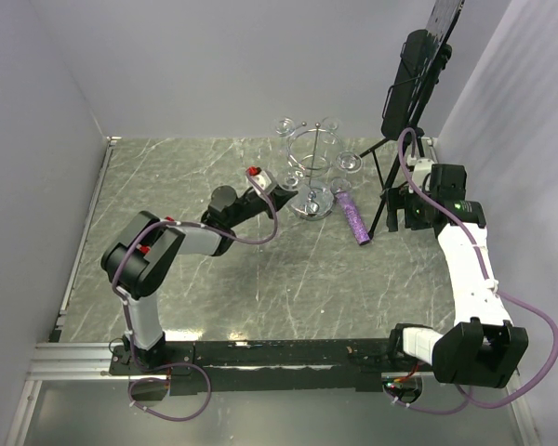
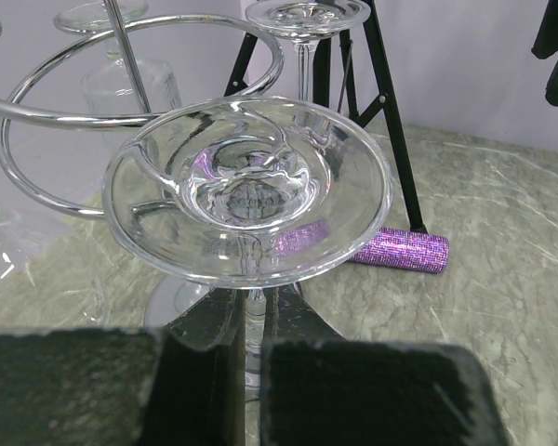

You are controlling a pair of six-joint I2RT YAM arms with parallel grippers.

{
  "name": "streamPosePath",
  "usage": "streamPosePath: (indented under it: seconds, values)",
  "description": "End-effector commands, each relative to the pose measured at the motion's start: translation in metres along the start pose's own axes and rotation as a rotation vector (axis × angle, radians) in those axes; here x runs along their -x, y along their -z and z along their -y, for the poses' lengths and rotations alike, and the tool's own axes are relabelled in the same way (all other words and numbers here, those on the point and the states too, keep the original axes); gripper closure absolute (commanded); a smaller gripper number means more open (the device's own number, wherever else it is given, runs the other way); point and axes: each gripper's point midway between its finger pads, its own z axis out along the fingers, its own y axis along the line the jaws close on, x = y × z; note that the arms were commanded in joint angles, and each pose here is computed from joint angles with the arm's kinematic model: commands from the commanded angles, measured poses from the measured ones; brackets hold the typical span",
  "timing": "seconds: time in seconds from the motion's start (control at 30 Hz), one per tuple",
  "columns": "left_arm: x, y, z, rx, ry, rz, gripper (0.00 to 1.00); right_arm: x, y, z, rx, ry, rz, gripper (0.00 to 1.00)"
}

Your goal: Take the wine glass off the wine glass rack

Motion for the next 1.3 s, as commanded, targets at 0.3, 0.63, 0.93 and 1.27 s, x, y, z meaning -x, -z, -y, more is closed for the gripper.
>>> streamPosePath:
  seconds: [0.3,0.63,0.93,1.27]
  values:
    - [0.045,0.045,0.006,0.004,0.007,-0.012,0.99,0.011,0.002,0.002,-0.007,0.004,0.062,0.01]
    - [0.033,0.145,-0.029,0.155,0.116,-0.251,0.99,0.048,0.013,0.011,-0.036,0.112,0.158,0.0]
    - [0.049,0.219,-0.084,0.383,0.312,-0.549,0.99,0.044,0.025,-0.02,0.032,0.077,0.39,0.0]
    - [0.058,0.208,-0.05,0.253,0.727,-0.469,0.99,0.01,0.069,-0.116,0.241,0.45,0.563,0.0]
